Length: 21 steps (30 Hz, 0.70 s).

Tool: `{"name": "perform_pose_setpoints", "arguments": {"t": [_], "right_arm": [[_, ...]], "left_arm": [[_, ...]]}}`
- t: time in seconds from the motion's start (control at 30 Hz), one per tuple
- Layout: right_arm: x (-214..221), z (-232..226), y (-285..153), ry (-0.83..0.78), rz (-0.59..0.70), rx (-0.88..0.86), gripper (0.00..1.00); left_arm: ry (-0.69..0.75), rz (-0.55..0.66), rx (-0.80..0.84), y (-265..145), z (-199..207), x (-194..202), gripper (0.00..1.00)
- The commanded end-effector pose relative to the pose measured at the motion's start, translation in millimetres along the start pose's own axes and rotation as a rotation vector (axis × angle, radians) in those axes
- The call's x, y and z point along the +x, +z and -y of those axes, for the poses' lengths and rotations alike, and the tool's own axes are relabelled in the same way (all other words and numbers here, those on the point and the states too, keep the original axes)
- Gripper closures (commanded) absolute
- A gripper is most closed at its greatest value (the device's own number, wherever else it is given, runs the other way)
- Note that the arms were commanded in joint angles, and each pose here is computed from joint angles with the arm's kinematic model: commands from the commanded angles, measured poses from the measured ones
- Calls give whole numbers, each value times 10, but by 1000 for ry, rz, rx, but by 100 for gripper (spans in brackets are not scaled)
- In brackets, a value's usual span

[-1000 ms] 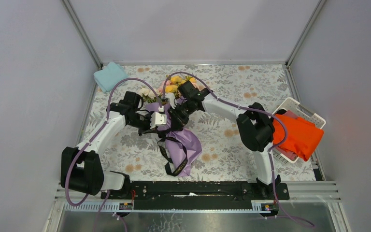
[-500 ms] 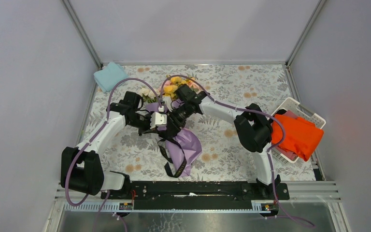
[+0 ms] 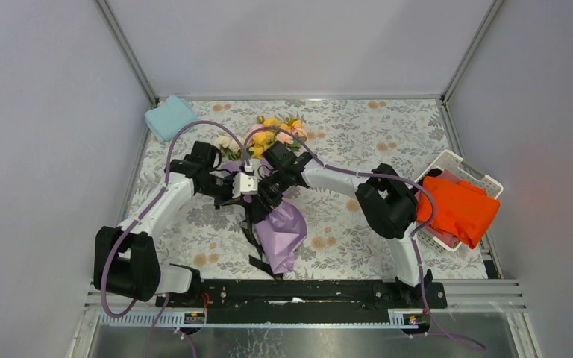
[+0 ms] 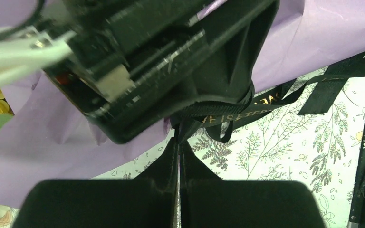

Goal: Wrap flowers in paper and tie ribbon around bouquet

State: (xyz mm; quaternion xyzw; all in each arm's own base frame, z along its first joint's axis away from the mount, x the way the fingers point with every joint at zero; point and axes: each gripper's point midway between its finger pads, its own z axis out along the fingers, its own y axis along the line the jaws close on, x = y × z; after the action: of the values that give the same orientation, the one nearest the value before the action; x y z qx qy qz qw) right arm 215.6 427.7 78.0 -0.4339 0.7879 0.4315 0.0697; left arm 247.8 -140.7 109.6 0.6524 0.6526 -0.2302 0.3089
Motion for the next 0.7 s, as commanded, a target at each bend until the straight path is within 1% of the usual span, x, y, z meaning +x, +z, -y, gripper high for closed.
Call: {"name": "perform_pose_setpoints", "arguments": {"t": [0.0, 0.07, 0.17, 0.3, 0.33, 0.4, 0.47, 0.53, 0.57, 0.67], "right_arm": [[-166, -73, 31, 5, 93, 50, 59], [-204, -64, 24, 8, 112, 60, 62], [-198, -13, 27, 26, 106, 70, 63], [-191, 41, -1, 47, 120, 72, 63], [-196, 47, -13, 54, 128, 67, 63], [-223, 53, -39, 59, 143, 56, 63], [-235, 58, -56, 61, 148, 46, 63], [-232, 60, -68, 66, 146, 35, 63], [-218, 68, -72, 70, 143, 33, 63], [-190, 74, -73, 69, 133, 24, 63]], "left_arm": [[27, -3, -9, 35, 15, 29, 100], [81, -41, -11, 70, 20, 155, 100], [121, -108, -98, 95, -195, 321, 100], [137, -118, -140, 65, -346, 333, 100], [138, -131, -138, 67, -344, 376, 98], [153, -166, -126, 74, -305, 503, 81], [176, -197, -114, 54, -260, 623, 67], [183, -202, -120, -25, -280, 635, 55], [174, -202, -114, -76, -272, 624, 50], [208, -206, -64, -249, -218, 504, 46]]}}
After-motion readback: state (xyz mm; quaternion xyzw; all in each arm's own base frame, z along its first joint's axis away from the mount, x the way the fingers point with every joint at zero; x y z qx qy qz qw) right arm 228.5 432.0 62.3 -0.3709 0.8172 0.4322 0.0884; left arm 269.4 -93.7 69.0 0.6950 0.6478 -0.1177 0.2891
